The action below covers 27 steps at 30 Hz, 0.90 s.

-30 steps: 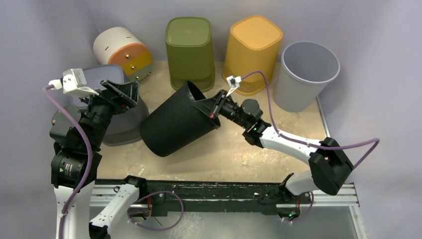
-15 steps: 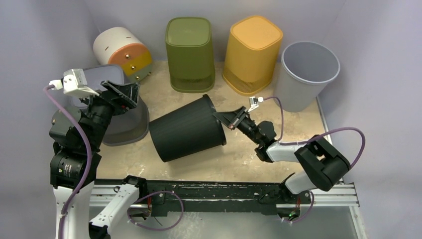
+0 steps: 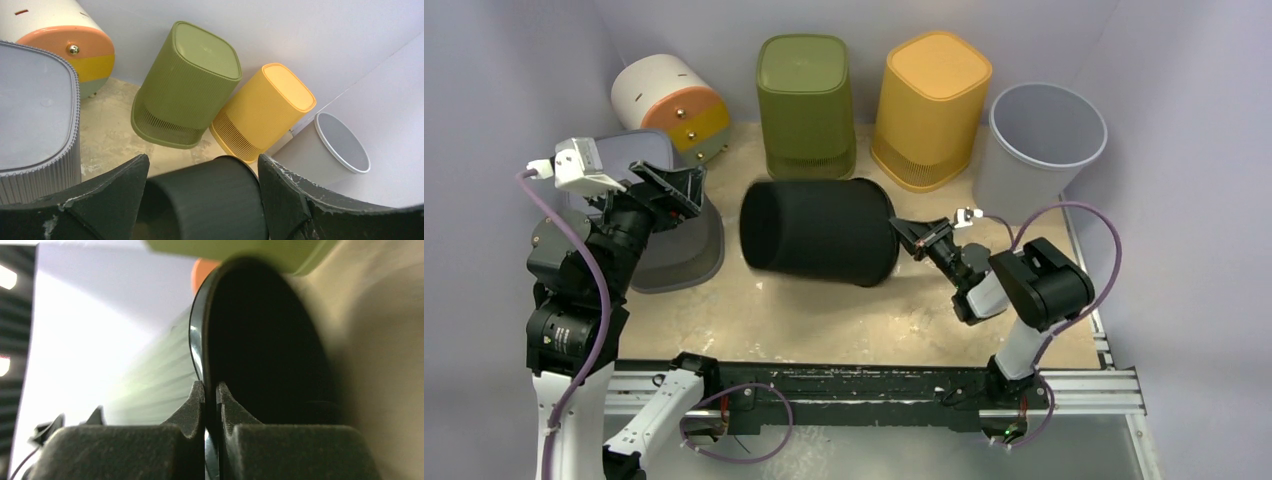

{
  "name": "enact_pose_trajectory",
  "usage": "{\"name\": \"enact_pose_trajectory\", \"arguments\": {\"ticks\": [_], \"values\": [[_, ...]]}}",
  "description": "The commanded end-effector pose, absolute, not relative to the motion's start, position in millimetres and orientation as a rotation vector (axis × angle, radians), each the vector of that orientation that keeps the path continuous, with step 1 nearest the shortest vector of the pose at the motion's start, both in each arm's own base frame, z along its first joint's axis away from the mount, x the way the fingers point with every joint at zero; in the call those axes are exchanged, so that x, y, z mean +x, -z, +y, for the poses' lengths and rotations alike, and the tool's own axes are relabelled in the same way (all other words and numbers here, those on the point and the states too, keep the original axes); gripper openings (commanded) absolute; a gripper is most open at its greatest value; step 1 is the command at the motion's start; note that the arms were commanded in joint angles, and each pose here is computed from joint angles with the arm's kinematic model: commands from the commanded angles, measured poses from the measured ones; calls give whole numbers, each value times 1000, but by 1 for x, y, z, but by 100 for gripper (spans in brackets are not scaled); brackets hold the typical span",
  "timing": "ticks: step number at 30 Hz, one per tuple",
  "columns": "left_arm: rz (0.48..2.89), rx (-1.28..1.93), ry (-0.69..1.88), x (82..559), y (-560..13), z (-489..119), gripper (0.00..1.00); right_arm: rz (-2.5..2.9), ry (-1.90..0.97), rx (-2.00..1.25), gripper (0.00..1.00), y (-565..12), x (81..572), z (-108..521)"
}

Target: Turn the large container upside down

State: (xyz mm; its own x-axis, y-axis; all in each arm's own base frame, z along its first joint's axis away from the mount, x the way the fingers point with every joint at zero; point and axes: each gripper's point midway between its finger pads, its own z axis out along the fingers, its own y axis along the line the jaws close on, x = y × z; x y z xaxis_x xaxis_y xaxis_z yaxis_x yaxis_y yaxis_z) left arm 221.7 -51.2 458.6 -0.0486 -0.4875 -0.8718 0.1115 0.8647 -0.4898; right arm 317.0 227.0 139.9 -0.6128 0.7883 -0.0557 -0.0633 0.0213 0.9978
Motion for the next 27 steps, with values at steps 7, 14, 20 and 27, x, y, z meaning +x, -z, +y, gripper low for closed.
{"name": "enact_pose_trajectory", "arguments": {"ticks": [7, 14, 20, 27], "values": [[1558, -314, 427, 229, -450, -42, 77, 1657, -1605, 603, 0, -107, 297, 213], [1569, -313, 429, 232, -443, -44, 77, 1641, -1581, 588, 0, -110, 296, 210], [1577, -314, 433, 232, -439, -45, 77, 1640, -1587, 584, 11, -112, 294, 210], [1604, -301, 433, 232, -430, -47, 77, 1572, -1624, 541, 25, -141, 290, 209]]}}
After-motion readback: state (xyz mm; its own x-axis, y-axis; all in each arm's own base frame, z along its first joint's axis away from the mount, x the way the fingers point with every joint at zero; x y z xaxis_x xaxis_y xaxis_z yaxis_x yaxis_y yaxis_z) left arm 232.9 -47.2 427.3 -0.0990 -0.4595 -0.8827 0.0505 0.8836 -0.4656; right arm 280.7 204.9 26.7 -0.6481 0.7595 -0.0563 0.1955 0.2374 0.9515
